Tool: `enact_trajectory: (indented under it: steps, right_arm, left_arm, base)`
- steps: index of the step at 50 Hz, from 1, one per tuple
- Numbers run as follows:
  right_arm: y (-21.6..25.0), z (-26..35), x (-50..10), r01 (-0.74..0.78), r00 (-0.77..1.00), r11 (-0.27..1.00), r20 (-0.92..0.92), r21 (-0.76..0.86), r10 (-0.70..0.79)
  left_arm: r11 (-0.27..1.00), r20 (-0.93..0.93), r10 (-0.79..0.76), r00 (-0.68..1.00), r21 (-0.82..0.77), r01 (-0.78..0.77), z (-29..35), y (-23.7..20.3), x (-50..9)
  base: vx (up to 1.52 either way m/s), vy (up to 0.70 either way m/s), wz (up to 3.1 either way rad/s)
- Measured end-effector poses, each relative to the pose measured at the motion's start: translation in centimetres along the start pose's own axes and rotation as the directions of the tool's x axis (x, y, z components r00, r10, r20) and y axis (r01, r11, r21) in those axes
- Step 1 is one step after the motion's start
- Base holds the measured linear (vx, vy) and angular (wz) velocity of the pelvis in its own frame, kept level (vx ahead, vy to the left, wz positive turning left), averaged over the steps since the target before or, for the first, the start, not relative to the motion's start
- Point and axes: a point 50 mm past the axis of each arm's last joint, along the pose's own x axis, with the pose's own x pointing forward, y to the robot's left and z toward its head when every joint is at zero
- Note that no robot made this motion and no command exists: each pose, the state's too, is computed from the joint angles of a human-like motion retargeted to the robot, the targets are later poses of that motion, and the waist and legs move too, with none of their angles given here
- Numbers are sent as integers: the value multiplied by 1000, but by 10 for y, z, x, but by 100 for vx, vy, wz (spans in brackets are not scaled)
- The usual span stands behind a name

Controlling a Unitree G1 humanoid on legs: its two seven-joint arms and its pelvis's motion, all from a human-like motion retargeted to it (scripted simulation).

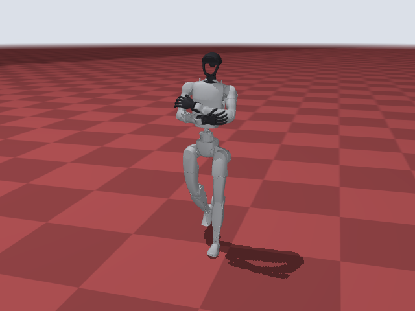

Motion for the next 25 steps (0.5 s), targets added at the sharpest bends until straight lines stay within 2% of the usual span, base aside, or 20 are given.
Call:
enact_trajectory:
  steps: [9, 20, 25]
  right_arm:
    - [-7, 12, -2, 32, 999, 998, -7, -59, -32]
    - [-10, 5, -7, 83, 997, 997, -9, 0, -83]
    - [-8, 10, -2, 66, 998, 996, -16, -59, -67]
  left_arm:
    - [997, -28, 43, 999, 73, -41, 1, 7, 1]
    - [998, 7, 67, 998, -10, -67, 4, 5, 4]
    - [997, 6, 63, 998, 43, -63, 4, 5, 7]
  base:
    - [54, 14, 53]
    - [49, 1, 80]
    - [58, -14, 56]
